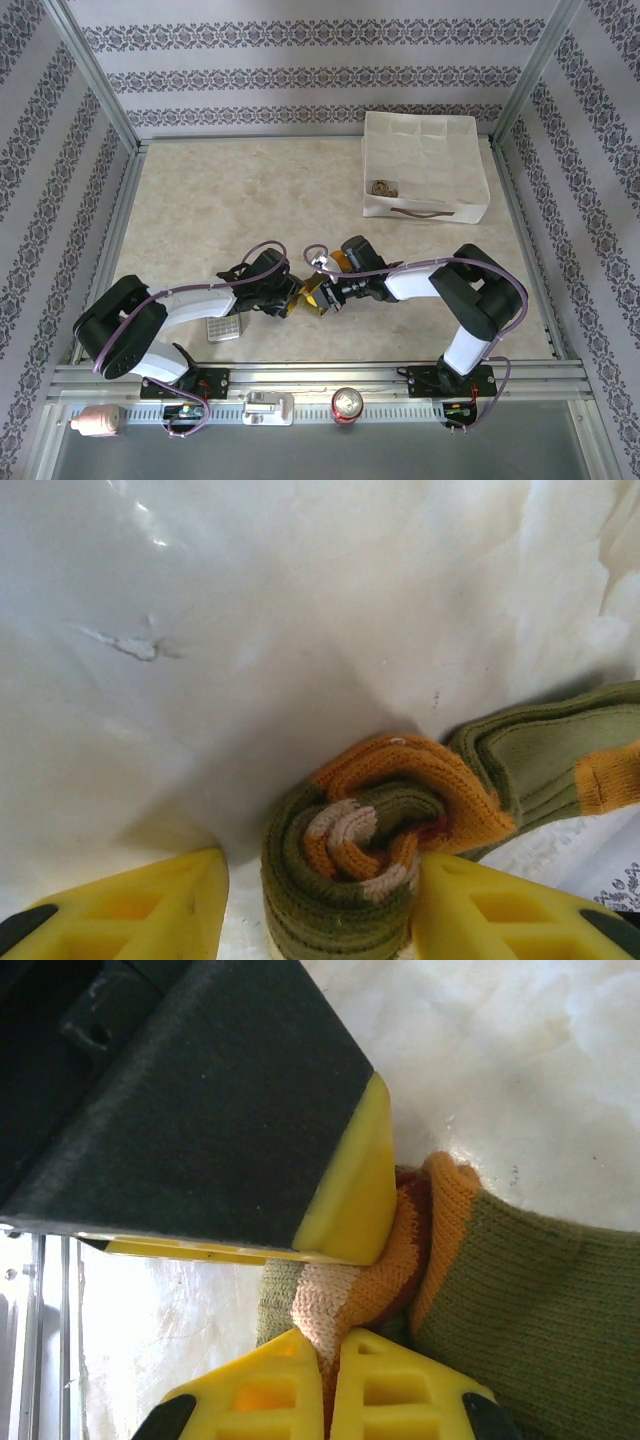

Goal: Roll the socks

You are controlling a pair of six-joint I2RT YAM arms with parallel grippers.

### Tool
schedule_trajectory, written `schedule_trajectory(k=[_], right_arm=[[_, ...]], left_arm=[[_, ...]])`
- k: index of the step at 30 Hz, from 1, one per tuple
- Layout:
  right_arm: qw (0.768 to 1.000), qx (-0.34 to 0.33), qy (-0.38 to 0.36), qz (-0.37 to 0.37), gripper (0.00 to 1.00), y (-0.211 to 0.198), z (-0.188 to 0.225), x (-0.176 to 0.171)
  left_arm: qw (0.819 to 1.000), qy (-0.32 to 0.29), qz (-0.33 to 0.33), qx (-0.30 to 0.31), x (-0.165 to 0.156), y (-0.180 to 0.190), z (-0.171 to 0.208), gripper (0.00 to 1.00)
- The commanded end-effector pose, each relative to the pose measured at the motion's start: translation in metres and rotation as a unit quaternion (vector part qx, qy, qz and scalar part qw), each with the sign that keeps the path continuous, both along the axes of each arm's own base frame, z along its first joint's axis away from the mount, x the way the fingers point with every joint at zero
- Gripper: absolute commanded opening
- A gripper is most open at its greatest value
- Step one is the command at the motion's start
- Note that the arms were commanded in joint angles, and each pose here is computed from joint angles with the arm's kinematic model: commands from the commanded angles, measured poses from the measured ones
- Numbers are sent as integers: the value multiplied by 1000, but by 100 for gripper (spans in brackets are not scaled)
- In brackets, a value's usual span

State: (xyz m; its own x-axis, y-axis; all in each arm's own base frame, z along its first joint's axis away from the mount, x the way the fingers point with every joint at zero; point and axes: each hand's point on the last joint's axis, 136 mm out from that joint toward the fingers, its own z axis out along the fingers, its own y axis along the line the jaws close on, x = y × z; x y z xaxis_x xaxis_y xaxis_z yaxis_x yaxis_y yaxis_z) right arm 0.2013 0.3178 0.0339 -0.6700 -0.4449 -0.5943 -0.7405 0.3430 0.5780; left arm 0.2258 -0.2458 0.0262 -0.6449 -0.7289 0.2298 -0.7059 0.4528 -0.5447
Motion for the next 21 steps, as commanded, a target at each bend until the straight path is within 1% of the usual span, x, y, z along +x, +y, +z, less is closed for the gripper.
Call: schedule_trajectory(k=[1,4,6,7,8,9,10,12,15,18,20,21], right_arm=[[985,-132,104,-31,0,-44,-66,-31],[984,-137,110,-34,0,-44,-69,-30],[984,-138,111,-35,0,-44,-70,-29],[983,-139,111,-37,0,-45,-70,-28],[983,-139,110,-37,0,-45,-70,-28],[983,-141,109,-36,0,-45,-70,-27],[983,-144,107,-35,0,-45,-70,-26],[984,-145,100,-23,0,-42,-68,-25],[986,-147,72,32,0,-28,-62,-26],[981,-144,-5,127,0,-7,-49,-28],[971,-140,-64,185,0,6,-40,-27],[965,-140,-94,202,0,10,-35,-25]], left_arm=[[1000,-14,-20,2,6,-11,-8,49],[1000,-8,-26,7,5,-13,-13,47],[1000,1,-30,8,2,-13,-17,41],[999,7,-30,9,0,-13,-20,31],[999,16,-28,11,-3,-11,-24,15],[999,26,-24,13,-6,-9,-27,2],[999,41,-16,20,-12,-3,-31,0],[997,61,3,37,-24,12,-35,0],[994,79,29,66,-42,38,-30,0],[992,88,55,78,-56,58,-20,0],[991,92,71,66,-61,62,-17,0],[990,99,77,66,-64,64,-17,0]])
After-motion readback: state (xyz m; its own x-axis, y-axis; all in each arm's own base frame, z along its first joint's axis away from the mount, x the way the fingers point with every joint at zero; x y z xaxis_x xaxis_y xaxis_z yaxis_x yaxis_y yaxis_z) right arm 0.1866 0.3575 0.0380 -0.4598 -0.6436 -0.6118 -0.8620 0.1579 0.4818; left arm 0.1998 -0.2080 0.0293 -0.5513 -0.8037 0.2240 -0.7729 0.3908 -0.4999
